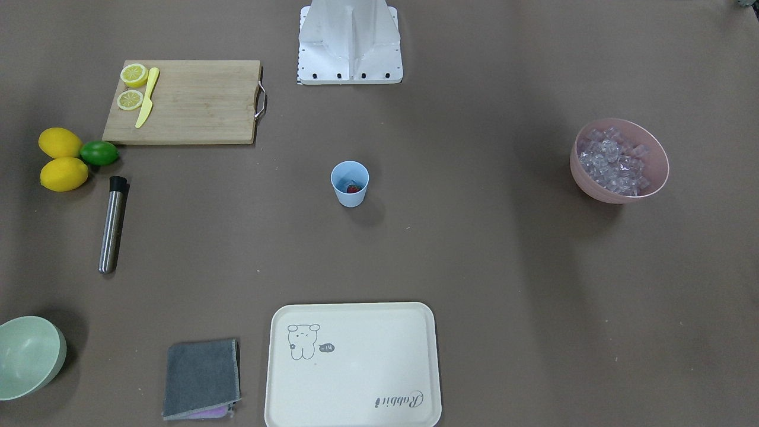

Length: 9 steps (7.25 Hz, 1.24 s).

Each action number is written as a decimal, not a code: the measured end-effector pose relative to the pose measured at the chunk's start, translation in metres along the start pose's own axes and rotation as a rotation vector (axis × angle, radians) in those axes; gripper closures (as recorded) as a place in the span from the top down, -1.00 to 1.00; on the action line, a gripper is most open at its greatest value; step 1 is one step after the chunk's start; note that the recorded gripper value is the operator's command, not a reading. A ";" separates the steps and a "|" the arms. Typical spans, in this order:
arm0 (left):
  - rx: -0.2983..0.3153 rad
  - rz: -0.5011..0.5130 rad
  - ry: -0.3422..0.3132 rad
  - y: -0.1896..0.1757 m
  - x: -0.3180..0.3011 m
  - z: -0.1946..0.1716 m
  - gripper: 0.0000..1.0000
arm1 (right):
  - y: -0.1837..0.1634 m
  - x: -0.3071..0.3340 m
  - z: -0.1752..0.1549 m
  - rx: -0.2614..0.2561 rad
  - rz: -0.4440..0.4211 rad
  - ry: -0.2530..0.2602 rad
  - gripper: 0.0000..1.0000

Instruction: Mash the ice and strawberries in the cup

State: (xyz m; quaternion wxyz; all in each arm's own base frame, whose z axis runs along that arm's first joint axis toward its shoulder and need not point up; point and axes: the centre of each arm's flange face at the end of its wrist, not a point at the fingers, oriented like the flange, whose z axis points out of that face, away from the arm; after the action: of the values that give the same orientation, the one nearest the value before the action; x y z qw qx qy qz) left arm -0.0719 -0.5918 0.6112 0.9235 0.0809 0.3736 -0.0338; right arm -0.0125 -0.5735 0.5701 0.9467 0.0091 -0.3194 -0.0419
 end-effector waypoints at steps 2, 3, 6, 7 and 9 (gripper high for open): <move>0.005 0.005 -0.001 0.001 0.001 -0.002 0.95 | 0.000 -0.002 -0.002 0.007 -0.005 0.000 0.99; 0.008 0.004 0.000 0.002 0.002 -0.003 0.95 | 0.000 -0.003 -0.005 0.011 -0.008 0.000 0.99; 0.031 0.012 0.001 0.002 0.011 -0.013 0.95 | 0.001 -0.004 -0.007 0.015 -0.009 0.000 0.99; 0.038 0.018 -0.002 0.000 0.014 -0.016 0.95 | 0.002 -0.004 -0.007 0.016 -0.009 -0.001 0.99; 0.046 0.025 -0.007 -0.003 0.017 -0.020 0.95 | 0.003 -0.006 -0.009 0.021 -0.011 -0.001 0.99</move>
State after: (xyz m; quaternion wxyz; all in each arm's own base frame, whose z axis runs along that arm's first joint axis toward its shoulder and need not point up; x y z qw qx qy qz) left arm -0.0738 -0.5911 0.5852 0.9230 0.1066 0.3686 -0.0309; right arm -0.0110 -0.5698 0.5593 0.9461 0.0205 -0.3203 -0.0437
